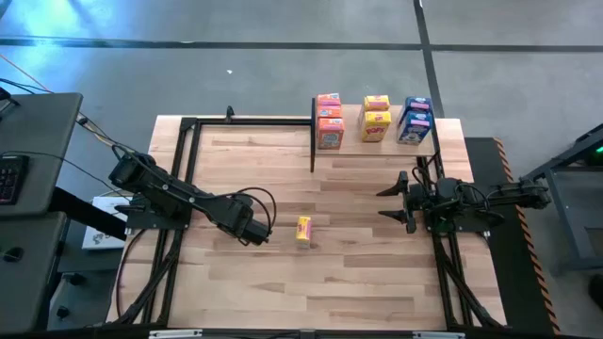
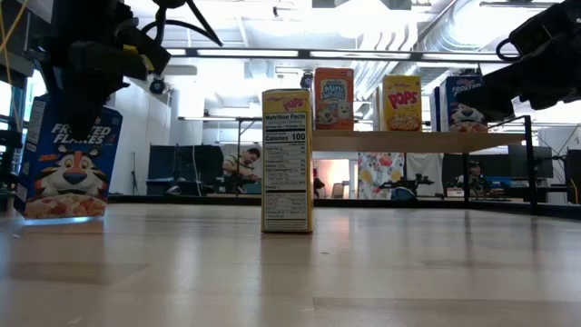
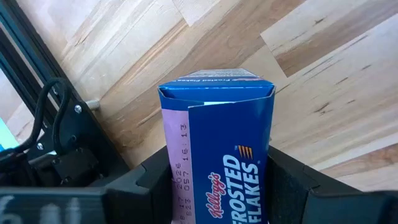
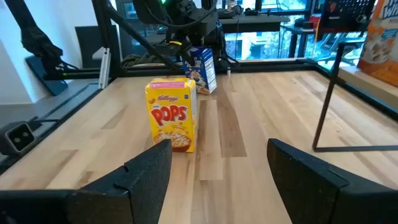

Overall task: Stack cereal on shelf
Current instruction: Put the blue cereal box on the shelf aligned with the blue cereal boxes

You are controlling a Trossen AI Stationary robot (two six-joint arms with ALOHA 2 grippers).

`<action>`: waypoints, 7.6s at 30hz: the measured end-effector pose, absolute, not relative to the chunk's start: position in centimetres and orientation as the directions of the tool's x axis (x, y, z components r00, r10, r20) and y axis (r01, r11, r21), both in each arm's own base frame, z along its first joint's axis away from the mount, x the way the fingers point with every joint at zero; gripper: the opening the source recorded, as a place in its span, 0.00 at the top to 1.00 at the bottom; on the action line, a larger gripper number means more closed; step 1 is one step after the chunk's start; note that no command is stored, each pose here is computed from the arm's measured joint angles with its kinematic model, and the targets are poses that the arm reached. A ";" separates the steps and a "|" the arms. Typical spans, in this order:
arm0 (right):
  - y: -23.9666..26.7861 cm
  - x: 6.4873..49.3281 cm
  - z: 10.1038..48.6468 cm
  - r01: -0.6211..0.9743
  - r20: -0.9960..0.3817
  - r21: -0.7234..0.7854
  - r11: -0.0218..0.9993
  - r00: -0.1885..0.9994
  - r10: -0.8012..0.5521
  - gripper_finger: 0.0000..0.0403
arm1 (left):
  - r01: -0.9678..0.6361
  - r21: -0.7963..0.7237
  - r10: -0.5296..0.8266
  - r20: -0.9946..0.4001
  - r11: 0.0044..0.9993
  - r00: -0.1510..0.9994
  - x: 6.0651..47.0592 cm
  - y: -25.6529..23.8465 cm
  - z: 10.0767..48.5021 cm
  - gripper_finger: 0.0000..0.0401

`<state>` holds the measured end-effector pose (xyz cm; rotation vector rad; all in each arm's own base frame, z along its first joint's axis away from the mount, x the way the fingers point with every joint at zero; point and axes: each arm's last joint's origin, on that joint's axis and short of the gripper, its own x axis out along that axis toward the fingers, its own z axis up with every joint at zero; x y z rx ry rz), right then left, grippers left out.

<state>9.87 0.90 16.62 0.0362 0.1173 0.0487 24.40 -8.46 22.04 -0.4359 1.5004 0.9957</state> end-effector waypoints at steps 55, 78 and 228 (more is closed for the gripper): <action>0.8 9.6 20.4 -0.060 0.277 0.116 0.991 0.961 0.026 0.36 | -0.679 -0.026 0.191 -0.951 0.734 0.244 25.0 -6.9 31.9 0.57; 0.7 9.1 24.4 -0.007 0.395 0.001 1.000 0.918 0.007 0.36 | -0.424 -0.066 0.211 -0.792 0.904 0.573 28.0 -5.1 36.8 0.57; 3.3 32.3 34.4 -0.066 -0.491 0.037 0.997 0.868 0.076 0.60 | -0.022 0.191 0.148 -0.675 0.981 0.723 33.8 -5.0 35.0 0.57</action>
